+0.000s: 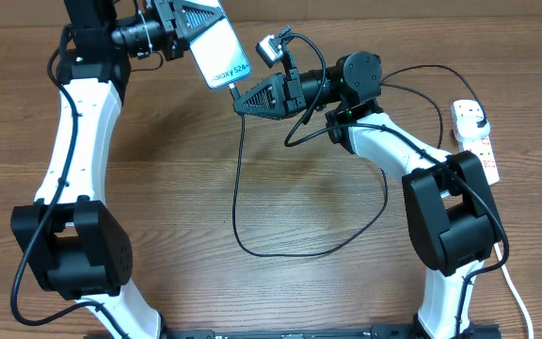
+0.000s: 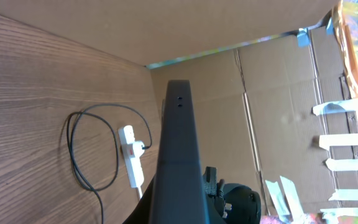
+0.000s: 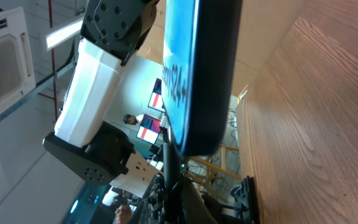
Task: Plug charger to phone and switch on socket
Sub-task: 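Push the USB-C plug into the phone's port held by left gripper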
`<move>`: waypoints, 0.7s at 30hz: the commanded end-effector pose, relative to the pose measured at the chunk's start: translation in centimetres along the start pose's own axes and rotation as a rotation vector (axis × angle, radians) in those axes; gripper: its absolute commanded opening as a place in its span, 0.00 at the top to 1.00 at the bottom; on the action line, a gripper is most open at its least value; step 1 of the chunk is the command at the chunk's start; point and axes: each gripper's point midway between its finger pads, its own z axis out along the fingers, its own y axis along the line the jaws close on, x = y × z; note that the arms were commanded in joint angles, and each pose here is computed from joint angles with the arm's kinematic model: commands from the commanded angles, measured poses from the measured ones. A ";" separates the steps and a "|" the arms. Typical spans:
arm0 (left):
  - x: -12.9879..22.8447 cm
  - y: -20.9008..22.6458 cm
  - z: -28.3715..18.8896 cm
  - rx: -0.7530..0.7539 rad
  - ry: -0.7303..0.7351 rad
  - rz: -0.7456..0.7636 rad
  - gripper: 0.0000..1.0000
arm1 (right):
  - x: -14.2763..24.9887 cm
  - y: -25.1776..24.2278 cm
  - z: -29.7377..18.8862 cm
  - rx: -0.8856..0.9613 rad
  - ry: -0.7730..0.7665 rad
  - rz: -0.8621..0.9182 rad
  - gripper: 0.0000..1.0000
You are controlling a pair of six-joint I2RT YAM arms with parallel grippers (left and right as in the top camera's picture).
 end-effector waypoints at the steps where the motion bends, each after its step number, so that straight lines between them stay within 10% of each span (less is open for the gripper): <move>1: -0.1 -0.4 0.0 0.006 -0.002 0.035 0.96 | -0.2 0.4 0.0 -0.003 0.001 -0.028 0.96; 21: 0.5 -0.8 -0.1 0.029 0.033 0.032 0.96 | -0.3 0.4 0.0 -0.003 0.000 -0.028 0.96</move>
